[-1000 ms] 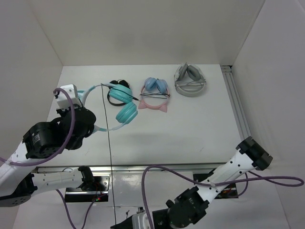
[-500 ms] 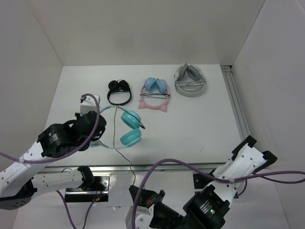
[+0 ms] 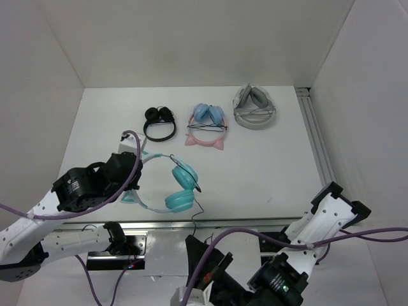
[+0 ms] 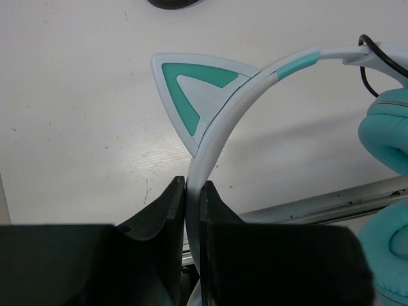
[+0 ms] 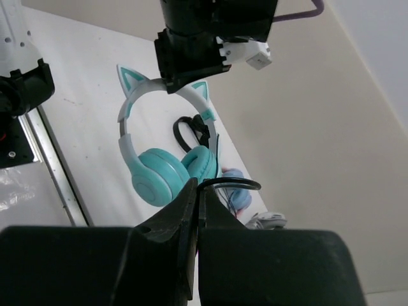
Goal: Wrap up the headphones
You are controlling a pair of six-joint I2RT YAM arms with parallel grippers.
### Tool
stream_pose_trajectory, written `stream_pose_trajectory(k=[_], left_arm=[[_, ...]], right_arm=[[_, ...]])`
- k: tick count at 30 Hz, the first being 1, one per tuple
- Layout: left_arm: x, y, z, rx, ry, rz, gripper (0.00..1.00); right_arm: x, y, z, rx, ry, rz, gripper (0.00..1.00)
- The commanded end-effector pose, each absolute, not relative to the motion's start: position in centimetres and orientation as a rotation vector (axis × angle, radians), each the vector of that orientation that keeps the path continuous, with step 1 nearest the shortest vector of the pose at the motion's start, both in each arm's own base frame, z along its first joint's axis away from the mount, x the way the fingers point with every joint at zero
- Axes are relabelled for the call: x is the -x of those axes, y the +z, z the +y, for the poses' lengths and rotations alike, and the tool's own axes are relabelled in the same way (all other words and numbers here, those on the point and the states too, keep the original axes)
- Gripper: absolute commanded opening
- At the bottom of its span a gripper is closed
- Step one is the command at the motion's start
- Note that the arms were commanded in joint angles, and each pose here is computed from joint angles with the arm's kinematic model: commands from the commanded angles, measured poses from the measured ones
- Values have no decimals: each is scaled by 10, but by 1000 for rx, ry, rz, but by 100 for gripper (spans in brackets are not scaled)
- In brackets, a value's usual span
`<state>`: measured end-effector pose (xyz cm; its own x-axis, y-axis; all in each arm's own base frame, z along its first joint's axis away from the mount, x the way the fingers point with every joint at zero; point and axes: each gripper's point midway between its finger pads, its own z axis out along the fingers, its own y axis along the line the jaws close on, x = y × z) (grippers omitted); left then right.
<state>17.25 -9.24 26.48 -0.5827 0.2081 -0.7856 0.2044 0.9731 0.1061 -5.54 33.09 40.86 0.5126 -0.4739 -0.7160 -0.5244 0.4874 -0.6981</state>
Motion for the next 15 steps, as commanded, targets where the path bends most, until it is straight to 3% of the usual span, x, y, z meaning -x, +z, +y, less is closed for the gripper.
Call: stream_pose_trajectory(k=[1,15], left_arm=[[-187,322,-100,-65,-154,2057,0],[-187,442,-76,452,-511,1739,0]], right_arm=[[70,411,331,1097,-58,1127,0],[110,374,359,1195,285,1118,0]])
